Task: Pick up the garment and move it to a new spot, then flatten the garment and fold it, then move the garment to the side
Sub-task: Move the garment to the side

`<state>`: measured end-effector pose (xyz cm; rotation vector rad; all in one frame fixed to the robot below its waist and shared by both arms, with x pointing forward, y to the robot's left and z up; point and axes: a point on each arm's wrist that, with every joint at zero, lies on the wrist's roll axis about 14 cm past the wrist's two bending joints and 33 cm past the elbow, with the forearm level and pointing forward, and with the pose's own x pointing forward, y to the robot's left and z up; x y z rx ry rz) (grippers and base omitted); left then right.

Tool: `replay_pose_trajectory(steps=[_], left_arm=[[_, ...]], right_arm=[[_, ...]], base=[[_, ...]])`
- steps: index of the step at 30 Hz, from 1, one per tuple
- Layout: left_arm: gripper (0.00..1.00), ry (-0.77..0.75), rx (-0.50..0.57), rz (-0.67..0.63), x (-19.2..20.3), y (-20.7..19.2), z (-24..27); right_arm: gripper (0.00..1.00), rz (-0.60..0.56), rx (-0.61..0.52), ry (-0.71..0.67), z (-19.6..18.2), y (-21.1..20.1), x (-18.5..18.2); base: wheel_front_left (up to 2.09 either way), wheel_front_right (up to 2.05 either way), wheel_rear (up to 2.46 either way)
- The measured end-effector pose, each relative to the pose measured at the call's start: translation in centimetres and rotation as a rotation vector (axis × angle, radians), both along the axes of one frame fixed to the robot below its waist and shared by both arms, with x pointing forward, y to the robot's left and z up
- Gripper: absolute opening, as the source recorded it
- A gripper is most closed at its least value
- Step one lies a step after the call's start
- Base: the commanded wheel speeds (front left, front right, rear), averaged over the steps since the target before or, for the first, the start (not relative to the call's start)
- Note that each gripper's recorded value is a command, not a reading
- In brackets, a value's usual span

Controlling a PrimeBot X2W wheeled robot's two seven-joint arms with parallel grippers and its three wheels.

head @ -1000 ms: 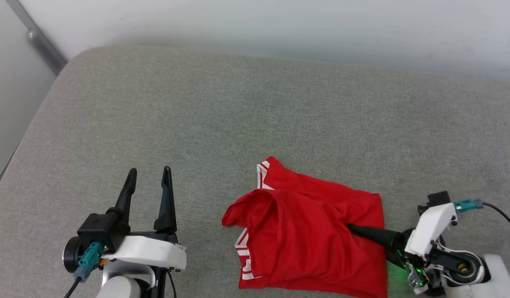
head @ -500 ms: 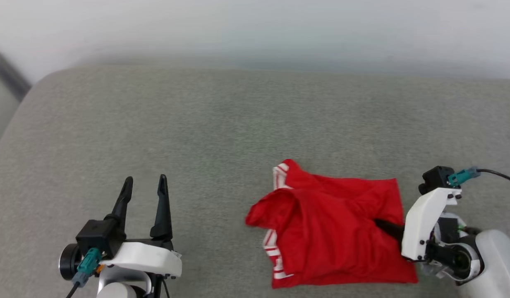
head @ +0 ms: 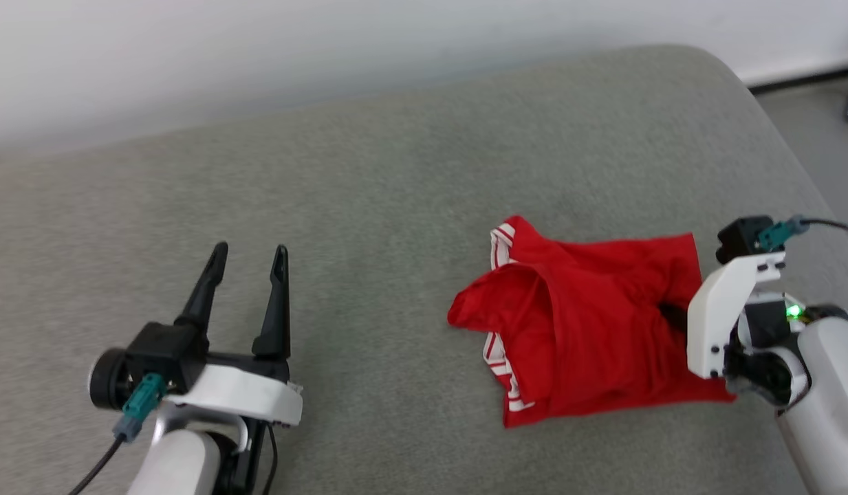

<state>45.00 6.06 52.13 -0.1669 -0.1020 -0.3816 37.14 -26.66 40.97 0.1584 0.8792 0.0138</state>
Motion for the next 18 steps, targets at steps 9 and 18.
replay_pose_trajectory(steps=[9,18], left_arm=[[1.0,0.017,0.0,-0.216,4.4,-6.9,-3.1],[1.0,0.036,-0.035,-0.282,6.9,-8.8,-5.9]], right_arm=[[0.0,-0.186,-0.204,0.051,-1.7,-10.5,0.7],[0.0,-0.299,-0.454,0.0,-0.4,-19.6,4.0]], base=[[0.0,0.0,0.0],[0.0,0.0,0.0]])
